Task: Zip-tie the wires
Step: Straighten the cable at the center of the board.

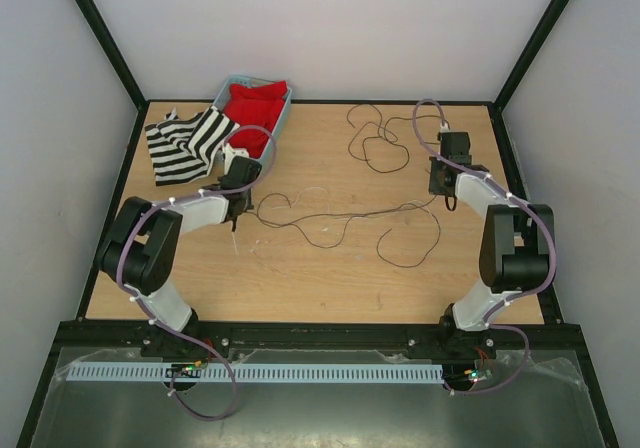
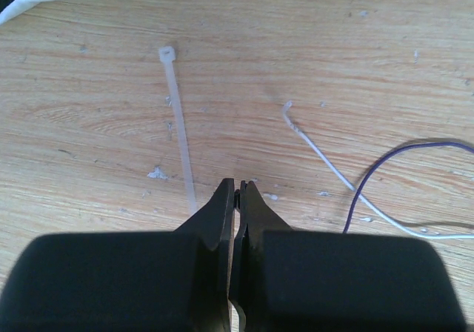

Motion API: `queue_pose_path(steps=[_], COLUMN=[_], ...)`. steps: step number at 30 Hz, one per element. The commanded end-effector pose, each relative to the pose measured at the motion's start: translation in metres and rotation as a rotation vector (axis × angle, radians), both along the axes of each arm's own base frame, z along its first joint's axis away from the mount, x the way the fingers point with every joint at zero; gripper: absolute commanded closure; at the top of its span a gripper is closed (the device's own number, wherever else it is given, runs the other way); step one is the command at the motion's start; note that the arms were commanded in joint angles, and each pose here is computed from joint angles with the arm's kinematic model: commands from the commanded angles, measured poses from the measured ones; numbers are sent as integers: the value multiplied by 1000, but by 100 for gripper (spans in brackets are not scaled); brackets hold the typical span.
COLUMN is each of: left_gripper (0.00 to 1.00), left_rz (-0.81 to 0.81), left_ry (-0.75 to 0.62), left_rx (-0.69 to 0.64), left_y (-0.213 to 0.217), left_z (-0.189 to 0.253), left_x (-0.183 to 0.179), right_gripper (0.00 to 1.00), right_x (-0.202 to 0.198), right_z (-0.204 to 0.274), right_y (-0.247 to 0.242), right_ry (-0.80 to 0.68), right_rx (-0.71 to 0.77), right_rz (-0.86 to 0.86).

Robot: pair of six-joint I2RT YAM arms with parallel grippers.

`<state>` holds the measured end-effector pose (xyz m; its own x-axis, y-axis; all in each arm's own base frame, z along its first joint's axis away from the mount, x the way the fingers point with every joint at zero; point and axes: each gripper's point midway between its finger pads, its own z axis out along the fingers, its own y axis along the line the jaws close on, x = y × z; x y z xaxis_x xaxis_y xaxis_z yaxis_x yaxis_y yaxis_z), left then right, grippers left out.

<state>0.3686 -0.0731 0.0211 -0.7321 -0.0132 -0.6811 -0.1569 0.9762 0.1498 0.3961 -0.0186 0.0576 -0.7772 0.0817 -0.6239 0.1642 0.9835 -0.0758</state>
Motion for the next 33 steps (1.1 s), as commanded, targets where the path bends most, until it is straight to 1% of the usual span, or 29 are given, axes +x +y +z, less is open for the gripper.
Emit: queue_pose_path(steps=[1,5,8,13,16,18,22,23,25,27,32,33], left_gripper=[100,100,97,91,77,69,62,59,50,40,23,17], left_rz=[4,17,19,25,31,36,45,48,54,58,70,78], left_ry=[3,11,25,42,39,34,24,22,17,10,-36,-52], left_rx=[-88,-98,-102,-100,-93,-95,-100,-101,-110,-114,-137,-145], left_y=[-9,-7,-8,-9,-6,-4,-1,0,2,2,6,9], left_z=[6,3,-2,-10,-9,-8,-4,-3,-1,1,19,25], left_x=[7,7,8,9,10,11,12,12,13,14,17,18], right_gripper=[87,79,78,70,63,62,57,55,53,47,33,30], right_x=[2,1,0,-2,0,2,4,4,4,6,14,17], right_z=[19,22,18,8,11,17,27,29,32,37,47,49], right_y=[20,22,30,35,36,37,36,35,34,34,37,37], right_ry=[-57,-57,-46,-21,-30,-47,-80,-88,-106,-130,-169,-178], right_rx=[109,113,151,180,183,191,191,185,178,179,194,199], right_rz=[50,62,78,88,88,89,83,78,72,73,82,83])
